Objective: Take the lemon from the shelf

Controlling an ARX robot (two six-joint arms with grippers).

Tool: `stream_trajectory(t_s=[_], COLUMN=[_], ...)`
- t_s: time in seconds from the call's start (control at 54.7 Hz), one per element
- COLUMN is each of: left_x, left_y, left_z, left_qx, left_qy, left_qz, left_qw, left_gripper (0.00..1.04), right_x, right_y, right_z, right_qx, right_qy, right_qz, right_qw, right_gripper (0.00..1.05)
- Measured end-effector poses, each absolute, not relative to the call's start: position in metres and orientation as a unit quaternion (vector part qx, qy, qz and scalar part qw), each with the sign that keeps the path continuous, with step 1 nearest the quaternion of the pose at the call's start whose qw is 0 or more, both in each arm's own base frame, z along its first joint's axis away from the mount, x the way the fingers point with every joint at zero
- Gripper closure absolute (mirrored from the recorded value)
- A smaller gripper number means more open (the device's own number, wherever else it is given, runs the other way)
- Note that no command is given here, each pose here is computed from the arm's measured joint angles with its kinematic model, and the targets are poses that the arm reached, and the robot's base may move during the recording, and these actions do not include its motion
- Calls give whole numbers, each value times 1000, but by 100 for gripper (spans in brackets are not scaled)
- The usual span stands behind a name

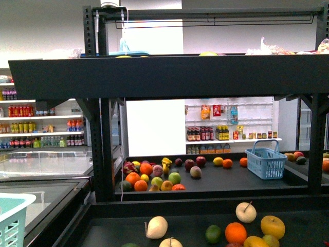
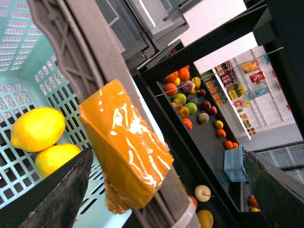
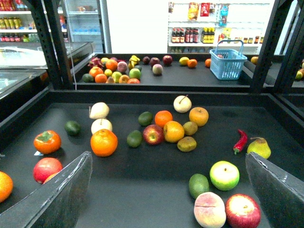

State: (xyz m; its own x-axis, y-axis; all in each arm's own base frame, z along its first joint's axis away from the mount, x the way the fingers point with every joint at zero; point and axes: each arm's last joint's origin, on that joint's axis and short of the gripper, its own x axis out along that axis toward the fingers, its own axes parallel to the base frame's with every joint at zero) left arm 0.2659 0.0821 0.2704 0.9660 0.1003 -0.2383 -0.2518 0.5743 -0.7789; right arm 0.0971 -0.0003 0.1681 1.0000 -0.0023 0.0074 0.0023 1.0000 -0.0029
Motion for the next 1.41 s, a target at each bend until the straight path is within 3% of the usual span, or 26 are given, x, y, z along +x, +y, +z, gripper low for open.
stream_trajectory(t_s=[0.292,0.676,0.95,1.151,1.242,1.407], left_x=[264,243,205,149,124,98], left_y=[81,75,45,1,-13,-23], left_z=[264,284,307,313,304,255], left_qx=[-438,-381,-181,-36,-18,-8], left_qy=[103,85,16,-52,-19,-1], left_qz=[110,123,136,119,30,-5], left_qw=[887,912,974,991,999,1000], left_gripper=[8,8,8,8,23,55], right_x=[97,97,97,97,97,97], right_y=[0,0,0,0,0,0], right_z=[168,168,168,168,168,168], right_qx=[-1,-1,-2,-1,-1,-1], right_qy=[-4,-4,-4,-4,-4,-4], right_qz=[-1,-1,-1,-1,-1,-1], right_qw=[1000,1000,1000,1000,1000,1000], right_gripper=[8,8,8,8,8,8])
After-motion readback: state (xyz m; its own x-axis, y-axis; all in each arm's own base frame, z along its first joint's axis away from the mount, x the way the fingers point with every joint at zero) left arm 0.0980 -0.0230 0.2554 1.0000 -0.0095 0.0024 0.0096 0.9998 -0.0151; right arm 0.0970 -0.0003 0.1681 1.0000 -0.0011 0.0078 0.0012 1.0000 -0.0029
